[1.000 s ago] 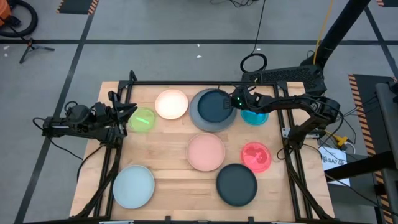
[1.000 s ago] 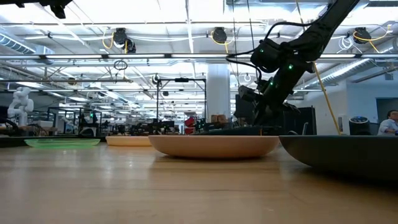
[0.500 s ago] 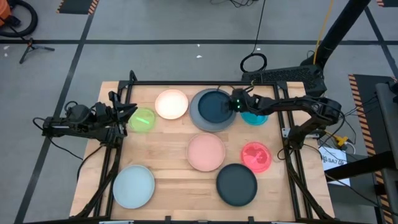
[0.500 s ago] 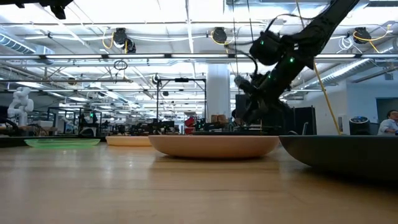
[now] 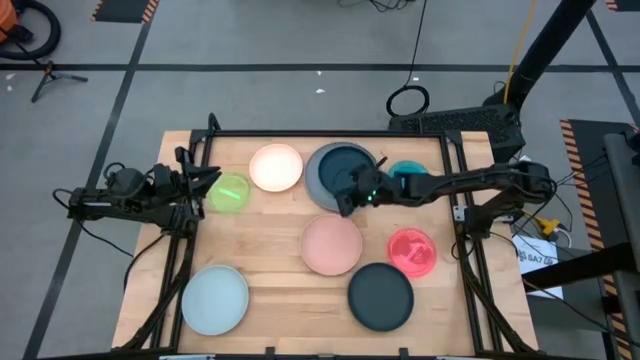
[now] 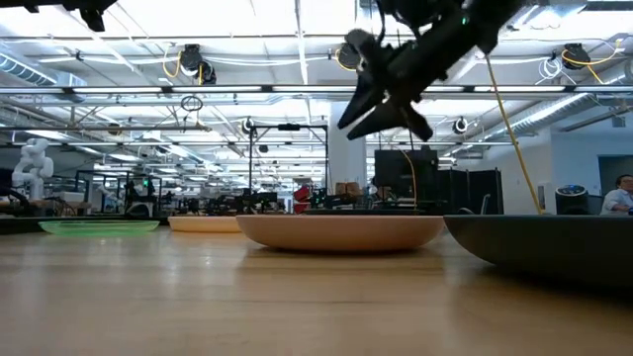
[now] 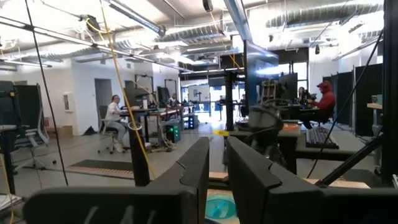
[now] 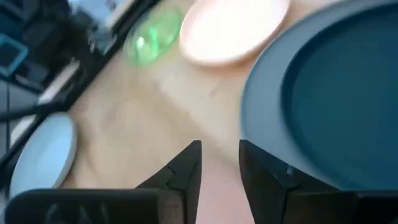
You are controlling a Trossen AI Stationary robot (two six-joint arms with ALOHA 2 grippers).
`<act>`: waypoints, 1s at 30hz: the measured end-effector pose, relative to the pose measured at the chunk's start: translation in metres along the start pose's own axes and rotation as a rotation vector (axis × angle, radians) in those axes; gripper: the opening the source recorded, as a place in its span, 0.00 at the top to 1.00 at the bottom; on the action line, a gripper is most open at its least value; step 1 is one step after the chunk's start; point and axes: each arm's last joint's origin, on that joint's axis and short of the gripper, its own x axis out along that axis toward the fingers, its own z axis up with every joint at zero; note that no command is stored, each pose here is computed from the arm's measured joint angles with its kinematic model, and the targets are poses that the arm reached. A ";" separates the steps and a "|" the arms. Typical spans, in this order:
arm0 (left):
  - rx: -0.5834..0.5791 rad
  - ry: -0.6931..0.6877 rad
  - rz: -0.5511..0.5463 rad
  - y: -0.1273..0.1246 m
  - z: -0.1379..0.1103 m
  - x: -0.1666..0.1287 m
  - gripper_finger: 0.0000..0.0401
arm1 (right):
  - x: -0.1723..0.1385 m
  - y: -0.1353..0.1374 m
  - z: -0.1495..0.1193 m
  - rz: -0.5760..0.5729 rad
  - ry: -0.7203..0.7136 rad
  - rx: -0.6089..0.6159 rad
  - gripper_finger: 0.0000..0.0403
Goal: Stack plastic plates
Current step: Stack the pink plate on top of the dark blue plate
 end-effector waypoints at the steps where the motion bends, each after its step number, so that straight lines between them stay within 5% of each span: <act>1: -0.004 0.000 0.000 0.000 0.000 0.000 0.84 | -0.002 0.005 -0.003 -0.011 0.030 0.003 0.75; 12: -0.046 0.009 -0.002 0.000 -0.001 0.000 0.84 | -0.012 0.006 -0.042 -0.261 0.353 0.132 0.69; 30: -0.044 0.009 -0.002 0.000 -0.001 0.000 0.84 | 0.029 0.022 -0.032 -0.321 0.504 0.111 0.66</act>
